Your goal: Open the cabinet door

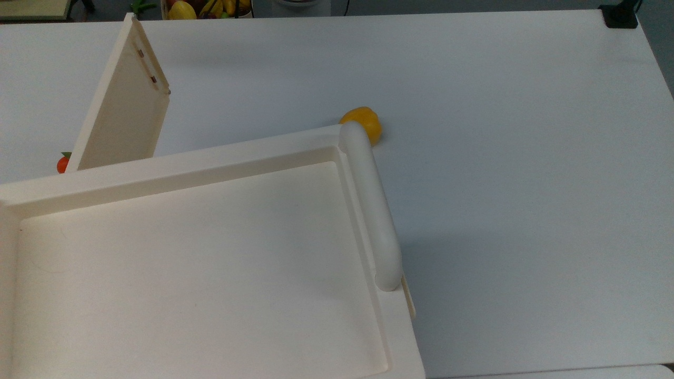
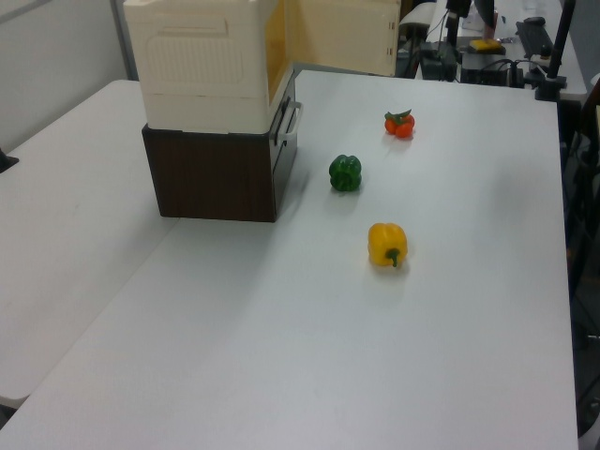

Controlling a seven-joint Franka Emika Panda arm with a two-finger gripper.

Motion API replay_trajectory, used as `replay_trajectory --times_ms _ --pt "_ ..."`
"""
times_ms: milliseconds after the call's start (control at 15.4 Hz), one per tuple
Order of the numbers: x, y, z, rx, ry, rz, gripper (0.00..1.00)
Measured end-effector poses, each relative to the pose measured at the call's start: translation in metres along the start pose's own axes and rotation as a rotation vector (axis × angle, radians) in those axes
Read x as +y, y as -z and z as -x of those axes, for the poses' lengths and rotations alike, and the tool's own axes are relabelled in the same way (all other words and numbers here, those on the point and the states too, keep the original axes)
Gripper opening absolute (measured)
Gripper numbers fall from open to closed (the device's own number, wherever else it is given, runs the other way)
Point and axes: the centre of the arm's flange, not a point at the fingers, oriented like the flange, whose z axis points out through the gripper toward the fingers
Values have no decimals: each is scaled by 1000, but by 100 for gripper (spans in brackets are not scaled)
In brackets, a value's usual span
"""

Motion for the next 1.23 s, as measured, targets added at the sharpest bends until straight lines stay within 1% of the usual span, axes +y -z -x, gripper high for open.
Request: replay_trajectory --times_ms 65,130,324,454,714,843,1038,1233 --pt "-4 5 5 -10 3 -15 96" --pt "-11 9 7 -16 11 -32 100" --pt "-45 16 8 -21 20 -119 100" --pt "-76 19 5 -24 5 -144 100" --pt "-142 19 2 -39 34 -159 100" --pt "-165 12 -1 -54 49 -161 100" --pt "-173 2 -9 -43 58 -163 100" --pt "-173 -2 -11 -44 58 -163 100"
